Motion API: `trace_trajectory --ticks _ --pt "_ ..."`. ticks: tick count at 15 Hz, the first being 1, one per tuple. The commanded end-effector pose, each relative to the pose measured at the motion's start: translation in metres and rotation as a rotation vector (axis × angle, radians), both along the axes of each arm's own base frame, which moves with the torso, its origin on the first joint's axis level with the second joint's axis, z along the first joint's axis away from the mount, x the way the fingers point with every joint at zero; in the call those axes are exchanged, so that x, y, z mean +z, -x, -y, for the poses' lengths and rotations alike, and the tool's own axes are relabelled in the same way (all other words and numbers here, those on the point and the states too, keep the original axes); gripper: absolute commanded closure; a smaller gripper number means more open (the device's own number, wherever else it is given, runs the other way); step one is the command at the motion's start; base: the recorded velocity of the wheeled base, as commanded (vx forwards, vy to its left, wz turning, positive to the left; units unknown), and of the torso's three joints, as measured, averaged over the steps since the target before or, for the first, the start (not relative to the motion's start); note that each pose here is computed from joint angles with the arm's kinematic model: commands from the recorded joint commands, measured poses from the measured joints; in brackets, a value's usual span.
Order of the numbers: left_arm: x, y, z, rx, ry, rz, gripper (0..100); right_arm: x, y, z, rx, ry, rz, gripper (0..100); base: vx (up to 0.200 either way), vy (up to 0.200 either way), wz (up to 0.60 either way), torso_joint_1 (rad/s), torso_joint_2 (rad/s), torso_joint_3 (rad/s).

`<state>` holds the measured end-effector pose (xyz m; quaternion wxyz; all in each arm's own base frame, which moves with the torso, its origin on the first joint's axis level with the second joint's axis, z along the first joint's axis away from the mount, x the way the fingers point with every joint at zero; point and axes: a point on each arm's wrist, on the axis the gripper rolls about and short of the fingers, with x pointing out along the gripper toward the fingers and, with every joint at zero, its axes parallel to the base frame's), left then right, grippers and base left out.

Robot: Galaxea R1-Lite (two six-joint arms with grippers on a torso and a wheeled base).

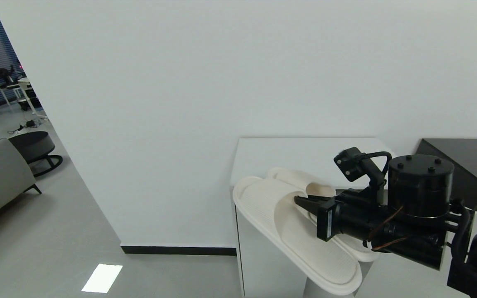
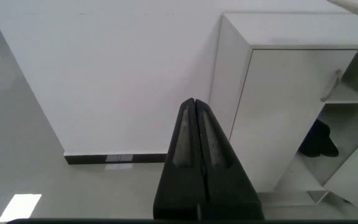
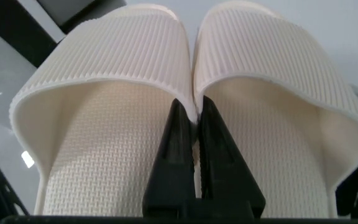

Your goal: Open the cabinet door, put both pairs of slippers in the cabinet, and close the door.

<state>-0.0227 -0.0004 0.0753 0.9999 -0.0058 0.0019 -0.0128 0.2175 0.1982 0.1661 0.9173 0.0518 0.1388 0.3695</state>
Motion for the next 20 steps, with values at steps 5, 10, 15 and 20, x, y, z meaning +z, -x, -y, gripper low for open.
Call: trace_trajectory --ticks 5,10,15,20 --pt "0.0 0.0 0.0 -0.002 0.001 -0.003 100 -0.014 0.0 -0.001 0.012 0.044 -0.025 100 -0.12 0.0 0.0 0.001 0.0 0.002" --pt "0.0 0.0 0.0 -0.013 -0.002 -0.002 100 -0.016 0.003 -0.002 0.033 0.046 -0.037 100 0.0 -0.04 0.0 0.003 0.0 0.0" --pt "0.0 0.0 0.0 -0.013 -0.002 -0.002 100 -0.02 0.008 0.0 0.108 0.022 -0.037 100 0.0 -0.2 0.0 0.003 0.0 0.002" --pt "0.0 0.0 0.0 -0.014 -0.002 -0.002 100 -0.026 0.011 0.003 0.118 0.039 -0.014 100 0.0 -0.2 0.0 0.003 0.0 0.002"
